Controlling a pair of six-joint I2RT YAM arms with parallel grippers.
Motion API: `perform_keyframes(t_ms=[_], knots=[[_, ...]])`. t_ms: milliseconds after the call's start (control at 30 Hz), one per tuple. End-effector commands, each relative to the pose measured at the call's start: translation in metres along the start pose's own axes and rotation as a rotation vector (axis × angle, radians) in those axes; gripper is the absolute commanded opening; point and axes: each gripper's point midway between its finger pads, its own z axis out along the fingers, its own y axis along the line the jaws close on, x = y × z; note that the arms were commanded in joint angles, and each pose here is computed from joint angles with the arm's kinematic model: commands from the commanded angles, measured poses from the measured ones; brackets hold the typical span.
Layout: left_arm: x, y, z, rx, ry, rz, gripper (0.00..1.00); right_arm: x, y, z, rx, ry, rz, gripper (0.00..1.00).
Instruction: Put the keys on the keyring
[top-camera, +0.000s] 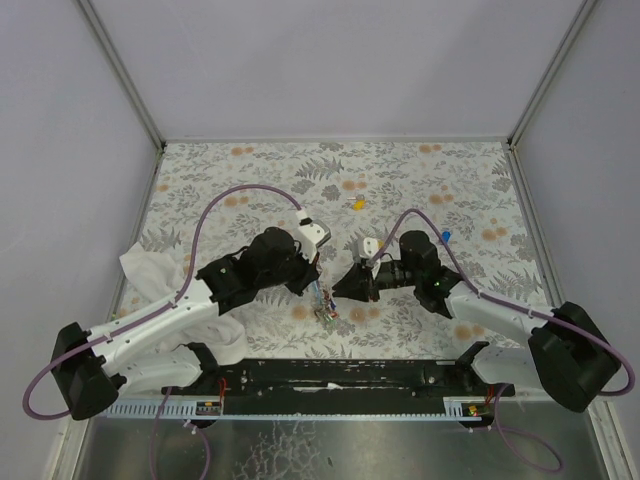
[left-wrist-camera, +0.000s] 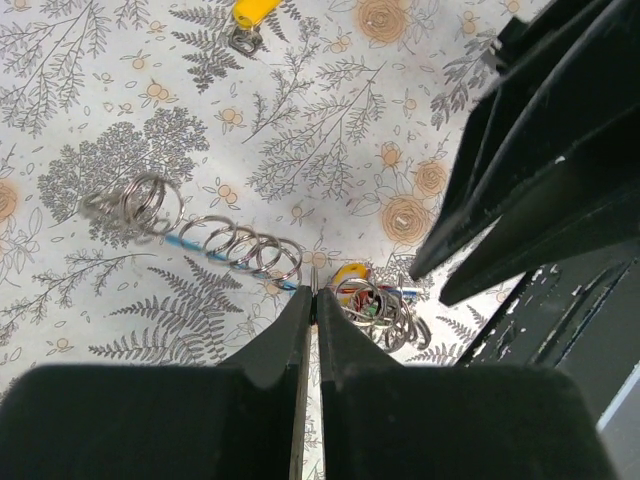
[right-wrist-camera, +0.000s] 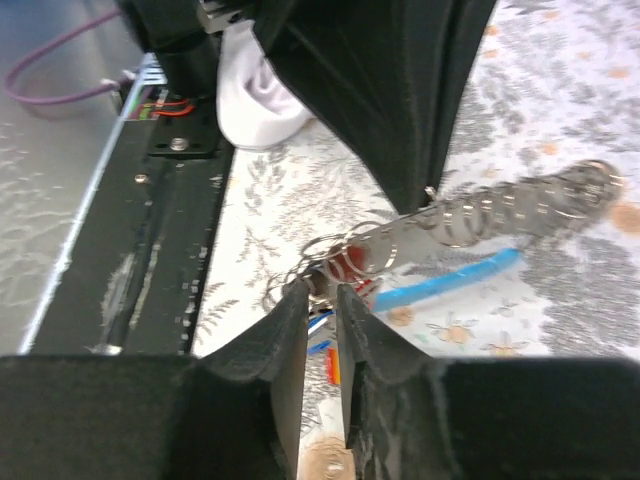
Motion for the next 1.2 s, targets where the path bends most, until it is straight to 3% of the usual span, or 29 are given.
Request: perform_keyframes(t_ms=[0,800,1167], knots=[[-0.026,-0.012,-0.006,0.061,-0.103,0.048,0.00,-0.013,-0.021,-0.010,0.144,-0.003,-0.183,0.28],[-0.013,-0.024,-0.008,0.154,0.022,0.130,0.00,-0.047,-0.022,0.014,-0.022,-0.090,-0.248,0.33],[-0.014,-0.030,-0.009,0.183,0.021,0.132,0.00,-0.038,-0.020,0.020,-0.077,-0.072,-0.211,0.32]])
